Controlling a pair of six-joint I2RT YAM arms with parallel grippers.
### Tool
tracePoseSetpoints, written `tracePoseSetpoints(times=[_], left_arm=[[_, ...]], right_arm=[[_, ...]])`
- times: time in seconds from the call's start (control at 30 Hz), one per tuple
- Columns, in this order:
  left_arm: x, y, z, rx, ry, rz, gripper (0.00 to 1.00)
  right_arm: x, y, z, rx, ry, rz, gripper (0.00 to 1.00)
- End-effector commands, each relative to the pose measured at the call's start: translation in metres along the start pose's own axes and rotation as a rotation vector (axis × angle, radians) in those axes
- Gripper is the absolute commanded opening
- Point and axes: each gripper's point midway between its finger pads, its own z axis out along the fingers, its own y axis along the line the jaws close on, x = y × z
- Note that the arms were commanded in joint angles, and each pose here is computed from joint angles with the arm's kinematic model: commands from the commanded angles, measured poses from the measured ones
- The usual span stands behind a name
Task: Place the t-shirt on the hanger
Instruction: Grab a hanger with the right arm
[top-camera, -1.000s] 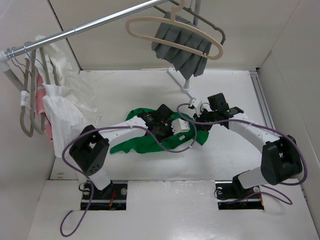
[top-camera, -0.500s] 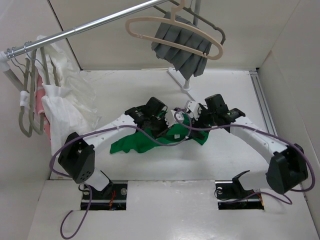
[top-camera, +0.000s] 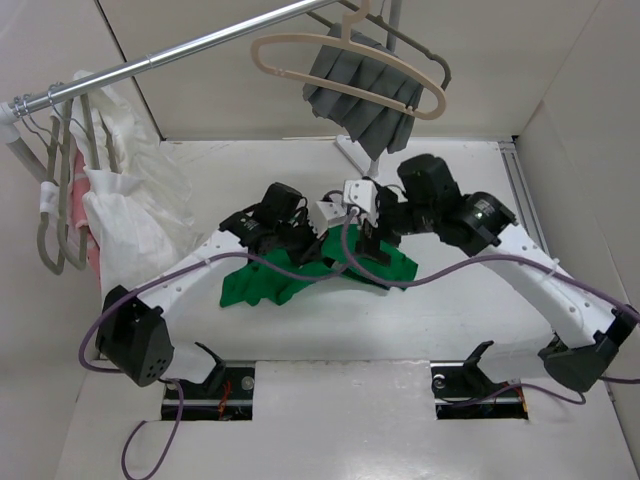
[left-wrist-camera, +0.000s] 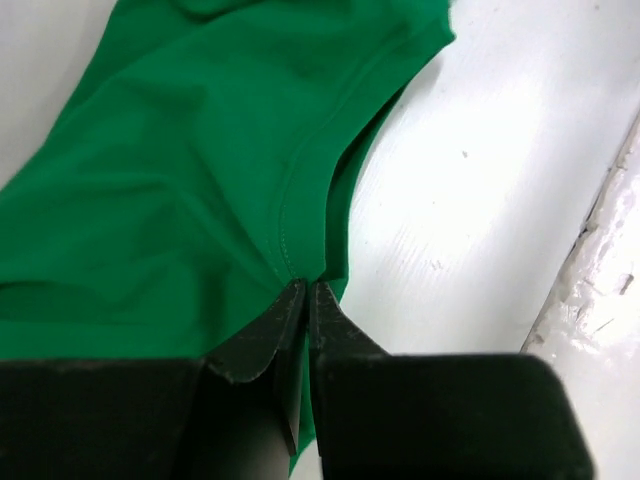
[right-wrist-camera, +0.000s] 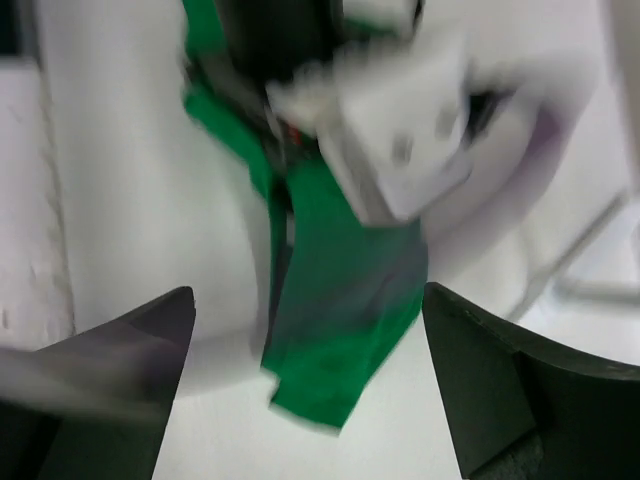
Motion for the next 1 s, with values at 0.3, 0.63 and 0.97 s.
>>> tracePoseSetpoints(times=[0.3,0.63,0.97], left_arm=[[0.013,0.010,-0.011,-0.062,-0.004,-0.054,0.00],[-0.001,0.030,-0.034,-0.128,-0.095,-0.072,0.00],[0.008,0.031,-0.034,-0.142,-0.071,-0.060,0.00]], right_arm=[[-0.199,-0.121,-0.109,0.355,-0.478,-0.282,0.90],[-0.183,-0.212,-0.120,0.522,-0.511,-0.264,0.87],[-0.195,-0.212,-0.140,0.551,-0.587,-0.338,0.86]])
